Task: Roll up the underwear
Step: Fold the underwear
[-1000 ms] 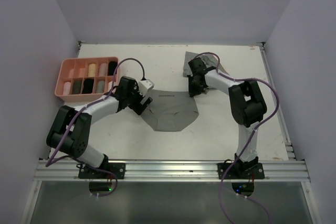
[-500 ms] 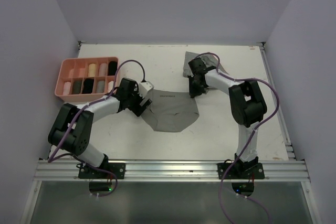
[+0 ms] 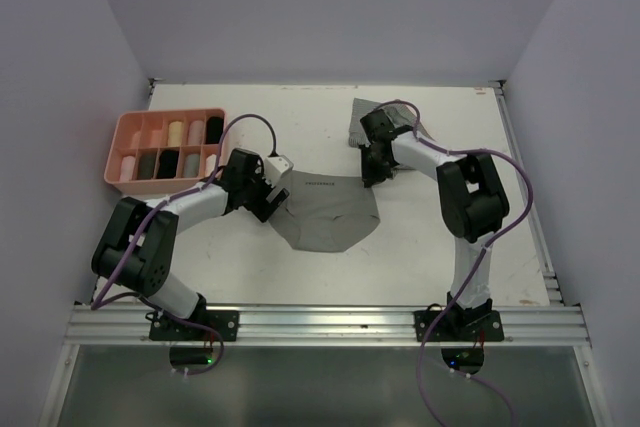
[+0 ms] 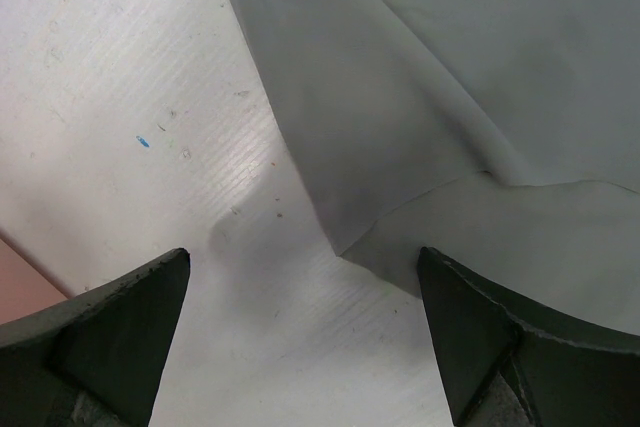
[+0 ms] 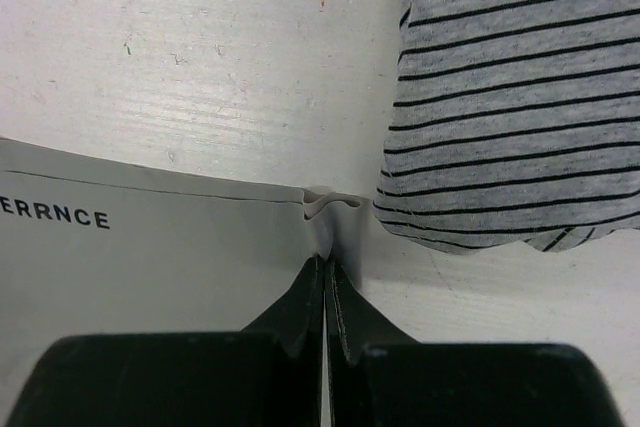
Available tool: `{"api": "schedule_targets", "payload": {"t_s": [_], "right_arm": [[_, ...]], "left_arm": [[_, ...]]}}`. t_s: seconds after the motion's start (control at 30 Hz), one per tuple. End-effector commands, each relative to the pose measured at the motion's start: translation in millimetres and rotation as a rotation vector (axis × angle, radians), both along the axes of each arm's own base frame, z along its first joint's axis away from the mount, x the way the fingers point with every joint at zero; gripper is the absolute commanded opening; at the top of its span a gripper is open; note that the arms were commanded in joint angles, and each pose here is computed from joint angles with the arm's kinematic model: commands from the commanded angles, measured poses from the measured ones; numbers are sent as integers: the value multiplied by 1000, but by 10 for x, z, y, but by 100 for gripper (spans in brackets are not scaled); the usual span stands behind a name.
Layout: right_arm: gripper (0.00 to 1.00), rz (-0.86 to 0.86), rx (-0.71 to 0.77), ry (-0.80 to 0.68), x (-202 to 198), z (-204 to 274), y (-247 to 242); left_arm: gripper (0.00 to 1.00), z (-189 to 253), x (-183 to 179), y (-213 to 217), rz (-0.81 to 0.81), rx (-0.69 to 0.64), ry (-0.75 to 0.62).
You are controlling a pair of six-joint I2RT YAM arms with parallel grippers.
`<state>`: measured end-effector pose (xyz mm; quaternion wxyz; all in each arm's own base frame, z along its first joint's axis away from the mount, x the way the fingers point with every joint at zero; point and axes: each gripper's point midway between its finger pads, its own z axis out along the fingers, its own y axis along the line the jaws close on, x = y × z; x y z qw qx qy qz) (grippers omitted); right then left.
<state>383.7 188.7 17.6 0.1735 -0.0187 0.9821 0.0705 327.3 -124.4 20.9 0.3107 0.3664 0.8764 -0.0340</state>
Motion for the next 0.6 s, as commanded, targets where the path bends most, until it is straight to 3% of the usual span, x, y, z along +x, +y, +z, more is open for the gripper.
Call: {"api": "schedule_targets", "payload": {"t_s": [0.0, 0.47, 0.57], "right_arm": [[0, -1, 19, -39, 67, 219, 7], [0, -32, 28, -39, 76, 386, -321], [5, -7, 54, 1, 25, 284, -265]], "left_arm": [[100, -138, -82, 113, 3, 54, 33], [100, -204, -132, 157, 7, 73, 55], [100, -210, -127, 149, 5, 71, 58]]}}
